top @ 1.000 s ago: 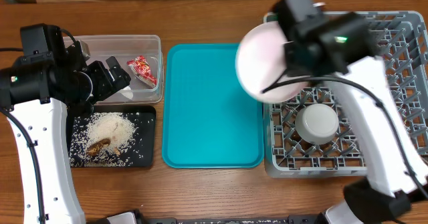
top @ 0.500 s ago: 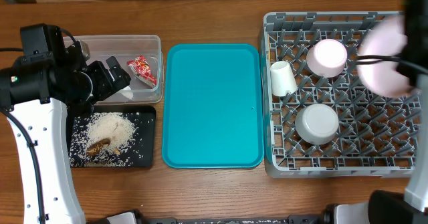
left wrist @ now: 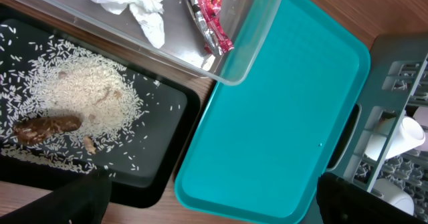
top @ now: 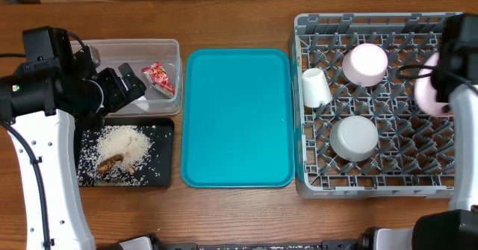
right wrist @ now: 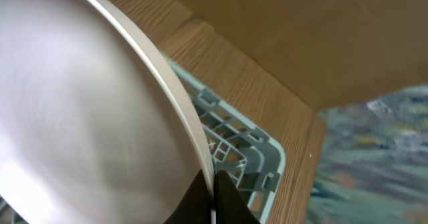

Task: Sort waste into correct bins and load items into the dishwasher
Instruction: 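Carry the pink plate right and stand it in the dish rack, then open the right gripper to release the plate and hold above the rack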

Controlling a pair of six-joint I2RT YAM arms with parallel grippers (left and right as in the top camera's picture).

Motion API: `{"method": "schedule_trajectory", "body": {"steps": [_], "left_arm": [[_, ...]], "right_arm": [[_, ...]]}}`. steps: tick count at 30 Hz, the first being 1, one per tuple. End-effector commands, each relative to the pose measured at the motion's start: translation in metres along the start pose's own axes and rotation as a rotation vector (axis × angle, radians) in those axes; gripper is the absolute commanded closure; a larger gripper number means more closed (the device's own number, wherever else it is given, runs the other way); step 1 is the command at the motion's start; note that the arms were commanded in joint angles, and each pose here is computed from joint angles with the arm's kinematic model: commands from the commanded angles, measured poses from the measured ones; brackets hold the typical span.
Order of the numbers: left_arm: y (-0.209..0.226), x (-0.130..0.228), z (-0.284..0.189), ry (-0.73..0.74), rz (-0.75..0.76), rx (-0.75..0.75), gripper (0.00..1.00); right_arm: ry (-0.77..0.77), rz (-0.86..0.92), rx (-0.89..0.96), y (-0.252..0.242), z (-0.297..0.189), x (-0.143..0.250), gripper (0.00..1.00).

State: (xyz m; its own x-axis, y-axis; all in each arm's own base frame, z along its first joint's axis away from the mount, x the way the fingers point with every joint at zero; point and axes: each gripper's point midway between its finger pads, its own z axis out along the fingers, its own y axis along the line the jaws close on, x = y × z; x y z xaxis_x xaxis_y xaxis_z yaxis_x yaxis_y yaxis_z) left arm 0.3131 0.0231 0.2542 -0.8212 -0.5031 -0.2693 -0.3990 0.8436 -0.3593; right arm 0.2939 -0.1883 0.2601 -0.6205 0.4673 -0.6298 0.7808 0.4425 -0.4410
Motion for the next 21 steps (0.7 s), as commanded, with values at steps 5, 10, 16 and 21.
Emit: {"method": "schedule_trajectory", "body": {"steps": [5,10,16,21], "left_arm": [[-0.004,-0.001,-0.004,-0.012,0.004,0.013,0.00],[-0.004,-0.001,-0.004,-0.012,0.004,0.013,0.00],[-0.004,-0.001,-0.004,-0.012,0.004,0.013,0.00],[-0.004,-0.001,-0.004,-0.012,0.004,0.013,0.00]], "right_arm": [[-0.091,-0.298,-0.041,0.041,-0.016,0.012,0.96],[-0.091,-0.367,-0.038,0.050,-0.006,0.022,0.96],[-0.153,-0.544,-0.050,0.060,-0.008,0.008,0.96],[-0.176,-0.586,-0.052,0.063,-0.009,0.003,0.96]]}}
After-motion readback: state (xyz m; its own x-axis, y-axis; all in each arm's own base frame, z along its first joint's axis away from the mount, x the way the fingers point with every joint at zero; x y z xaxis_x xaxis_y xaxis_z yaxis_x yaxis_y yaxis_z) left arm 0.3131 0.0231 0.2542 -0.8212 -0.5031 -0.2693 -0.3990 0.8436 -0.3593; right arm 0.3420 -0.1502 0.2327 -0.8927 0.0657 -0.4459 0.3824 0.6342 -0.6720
